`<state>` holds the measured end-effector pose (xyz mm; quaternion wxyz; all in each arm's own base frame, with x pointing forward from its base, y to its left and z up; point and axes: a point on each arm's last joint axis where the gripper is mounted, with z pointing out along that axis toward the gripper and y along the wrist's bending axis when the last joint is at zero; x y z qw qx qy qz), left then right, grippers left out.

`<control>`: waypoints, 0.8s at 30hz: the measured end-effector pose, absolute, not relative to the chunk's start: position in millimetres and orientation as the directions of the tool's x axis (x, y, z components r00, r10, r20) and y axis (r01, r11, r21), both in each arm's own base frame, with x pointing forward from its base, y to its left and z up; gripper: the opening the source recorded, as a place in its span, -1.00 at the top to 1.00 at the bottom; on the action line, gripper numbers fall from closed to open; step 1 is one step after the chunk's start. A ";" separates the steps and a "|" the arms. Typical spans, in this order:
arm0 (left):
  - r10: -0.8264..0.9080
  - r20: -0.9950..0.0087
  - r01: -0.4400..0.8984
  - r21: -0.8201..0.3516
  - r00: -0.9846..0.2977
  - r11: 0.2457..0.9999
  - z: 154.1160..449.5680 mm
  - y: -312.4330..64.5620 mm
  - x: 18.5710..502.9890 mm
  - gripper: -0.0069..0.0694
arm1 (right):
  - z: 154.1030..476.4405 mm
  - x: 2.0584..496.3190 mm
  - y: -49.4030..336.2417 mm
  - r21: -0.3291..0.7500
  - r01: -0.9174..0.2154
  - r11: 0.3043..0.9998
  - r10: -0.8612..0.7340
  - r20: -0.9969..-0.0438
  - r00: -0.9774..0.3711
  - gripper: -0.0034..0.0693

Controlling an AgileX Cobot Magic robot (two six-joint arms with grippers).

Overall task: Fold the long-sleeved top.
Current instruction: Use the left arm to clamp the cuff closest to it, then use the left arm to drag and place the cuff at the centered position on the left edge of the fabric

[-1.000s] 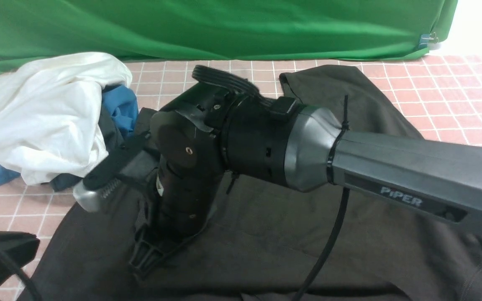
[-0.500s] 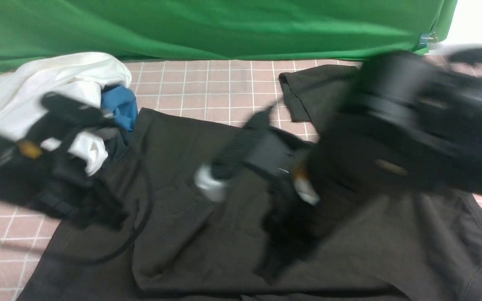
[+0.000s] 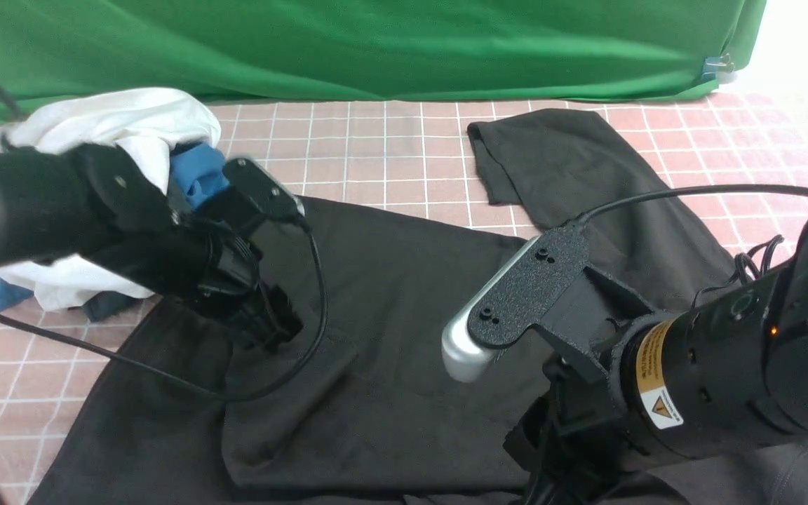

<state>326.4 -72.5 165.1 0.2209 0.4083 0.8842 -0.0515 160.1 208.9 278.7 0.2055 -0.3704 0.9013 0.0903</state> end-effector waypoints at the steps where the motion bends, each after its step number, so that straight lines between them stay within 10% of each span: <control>1: 0.717 -0.420 0.753 0.109 -0.557 0.649 160.5 -71.4 328.5 -0.40 | 278.7 160.1 209.0 0.011 -0.705 0.709 -0.630 -0.438 -0.641 0.25; 9: 0.739 -0.394 0.767 0.120 -0.546 0.631 150.3 -70.5 332.2 -0.28 | 280.0 161.3 211.3 0.019 -0.706 0.708 -0.619 -0.465 -0.633 0.25; 16: 0.747 -0.371 0.786 0.069 -0.551 0.614 149.2 -74.8 328.6 0.61 | 280.5 161.8 212.1 0.022 -0.707 0.707 -0.614 -0.475 -0.630 0.25; 24: 0.732 -0.419 0.751 0.159 -0.537 0.641 178.2 -69.6 325.1 0.68 | 280.4 161.2 212.5 0.032 -0.704 0.709 -0.610 -0.474 -0.636 0.25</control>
